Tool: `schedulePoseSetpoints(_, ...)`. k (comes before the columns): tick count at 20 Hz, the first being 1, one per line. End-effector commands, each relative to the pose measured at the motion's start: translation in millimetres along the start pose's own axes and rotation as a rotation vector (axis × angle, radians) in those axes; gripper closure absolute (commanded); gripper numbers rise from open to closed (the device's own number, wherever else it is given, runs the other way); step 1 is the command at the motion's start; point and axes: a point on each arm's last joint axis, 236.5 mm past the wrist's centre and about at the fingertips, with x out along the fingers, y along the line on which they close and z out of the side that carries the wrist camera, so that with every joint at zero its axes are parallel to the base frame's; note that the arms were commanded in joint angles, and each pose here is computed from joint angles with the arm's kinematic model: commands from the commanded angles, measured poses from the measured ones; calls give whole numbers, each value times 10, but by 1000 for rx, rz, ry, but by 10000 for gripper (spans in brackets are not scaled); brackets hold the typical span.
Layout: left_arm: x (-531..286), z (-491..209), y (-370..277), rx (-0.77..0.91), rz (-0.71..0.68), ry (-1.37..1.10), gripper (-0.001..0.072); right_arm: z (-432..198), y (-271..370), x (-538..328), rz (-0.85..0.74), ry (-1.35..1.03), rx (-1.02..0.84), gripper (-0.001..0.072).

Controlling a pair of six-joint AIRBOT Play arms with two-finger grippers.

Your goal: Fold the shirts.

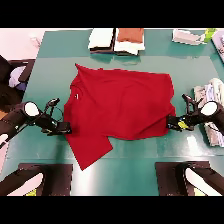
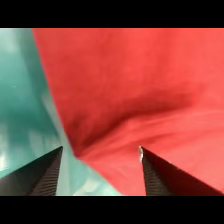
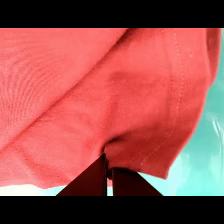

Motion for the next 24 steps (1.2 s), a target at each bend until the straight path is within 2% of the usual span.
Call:
schedulePoseSetpoints(1, 84, 20, -37, -26, -31, -25, 364, 17, 19, -19, 4, -11, -4, 695)
schedulePoseSetpoints(2, 79, 45, -66, -29, -43, -35, 569, 45, 33, -41, 6, -19, -6, 695)
schedulePoseSetpoints(3, 46, 88, -97, 4, -50, -48, 681, 113, 63, -98, 10, -39, -13, 695)
schedulePoseSetpoints(5, -194, 246, -204, 60, -57, -90, 682, 313, 184, -333, 25, -93, -43, 695)
schedulePoseSetpoints(7, -832, 565, -448, 138, -73, -268, 682, 564, 383, -776, 45, -183, -106, 695)
schedulePoseSetpoints(10, -2518, 880, -883, 297, -50, -730, 682, 999, 821, -1988, 102, -512, -210, 695)
schedulePoseSetpoints(14, -4780, 269, -1306, 433, -7, -1311, 683, 904, 1183, -3916, 145, -1006, -320, 695)
schedulePoseSetpoints(16, -5530, -203, -1462, 475, -21, -1512, 683, 639, 1211, -4638, 128, -1195, -344, 695)
schedulePoseSetpoints(20, -6362, -884, -1623, 515, -69, -1785, 684, 151, 1127, -5480, 33, -1434, -337, 697)
schedulePoseSetpoints(22, -6529, -968, -1634, 514, -73, -1853, 685, 68, 1071, -5572, -13, -1434, -319, 697)
schedulePoseSetpoints(24, -6418, -721, -1607, 500, -46, -1794, 685, 123, 1049, -5534, -31, -1374, -316, 698)
